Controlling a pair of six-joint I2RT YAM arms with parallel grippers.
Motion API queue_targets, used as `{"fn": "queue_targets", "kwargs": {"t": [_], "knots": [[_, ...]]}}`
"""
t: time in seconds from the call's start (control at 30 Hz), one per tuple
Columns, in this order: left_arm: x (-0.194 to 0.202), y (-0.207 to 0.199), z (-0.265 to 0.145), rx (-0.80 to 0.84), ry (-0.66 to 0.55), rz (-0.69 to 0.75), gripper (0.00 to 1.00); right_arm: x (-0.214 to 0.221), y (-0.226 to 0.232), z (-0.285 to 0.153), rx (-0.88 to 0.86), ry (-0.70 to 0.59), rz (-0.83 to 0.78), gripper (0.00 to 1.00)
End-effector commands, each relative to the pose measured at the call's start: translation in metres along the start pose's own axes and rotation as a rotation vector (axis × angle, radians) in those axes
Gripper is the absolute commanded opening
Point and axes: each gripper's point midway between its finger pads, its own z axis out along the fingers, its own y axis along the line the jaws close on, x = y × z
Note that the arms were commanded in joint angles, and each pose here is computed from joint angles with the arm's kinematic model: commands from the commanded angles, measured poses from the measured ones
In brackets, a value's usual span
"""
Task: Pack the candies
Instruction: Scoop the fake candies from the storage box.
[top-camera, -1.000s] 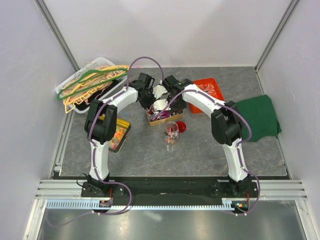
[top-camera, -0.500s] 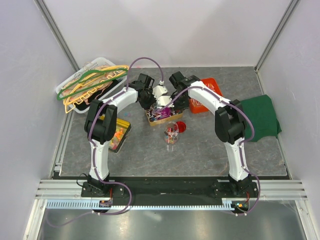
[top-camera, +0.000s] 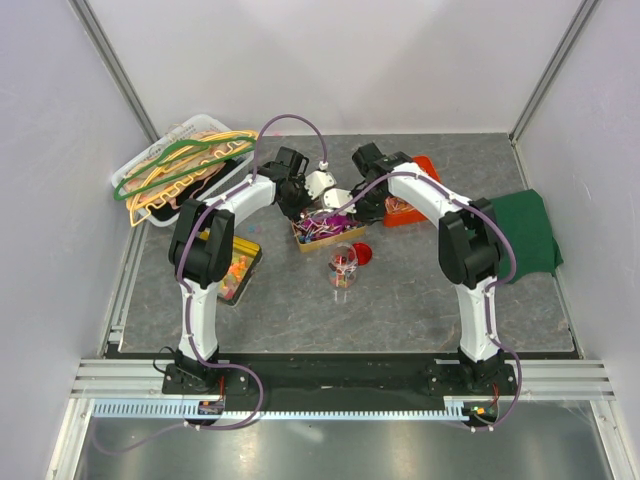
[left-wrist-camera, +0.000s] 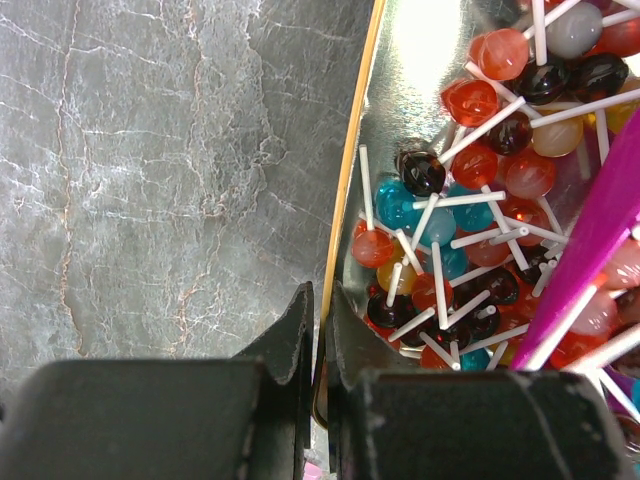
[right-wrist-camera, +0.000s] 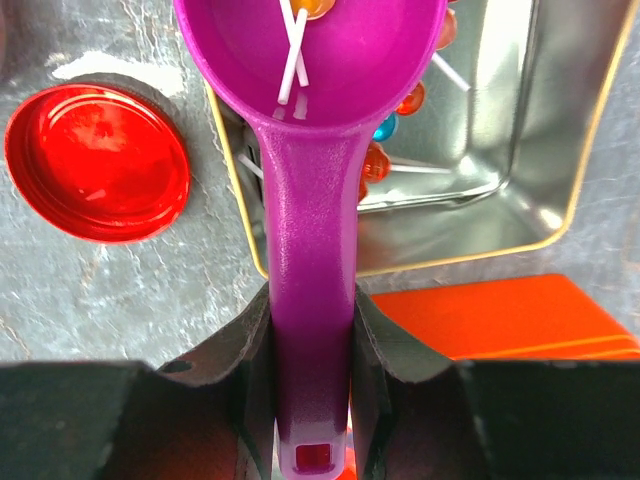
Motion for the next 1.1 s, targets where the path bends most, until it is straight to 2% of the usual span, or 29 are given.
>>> {"fn": "queue_targets", "kwargs": {"t": [0.0, 0.37, 0.7, 1.07], "knots": [[-0.038, 0.025, -0.02, -0.087, -0.139, -0.023, 0.02, -0.021, 0.033, 0.027, -0.127, -0.148, 0.023, 0.0], [-0.04, 0.03, -0.017, -0.069, -0.148, -0.072, 0.02, -0.022, 0.043, 0.028, -0.123, -0.229, 0.066, 0.0], [-0.038, 0.03, -0.018, -0.07, -0.14, -0.079, 0.02, 0.006, 0.03, 0.021, -0.046, -0.19, 0.118, 0.0], [-0.03, 0.031, -0.012, -0.061, -0.126, -0.101, 0.02, 0.005, 0.032, 0.005, -0.04, -0.264, 0.156, 0.0]]}}
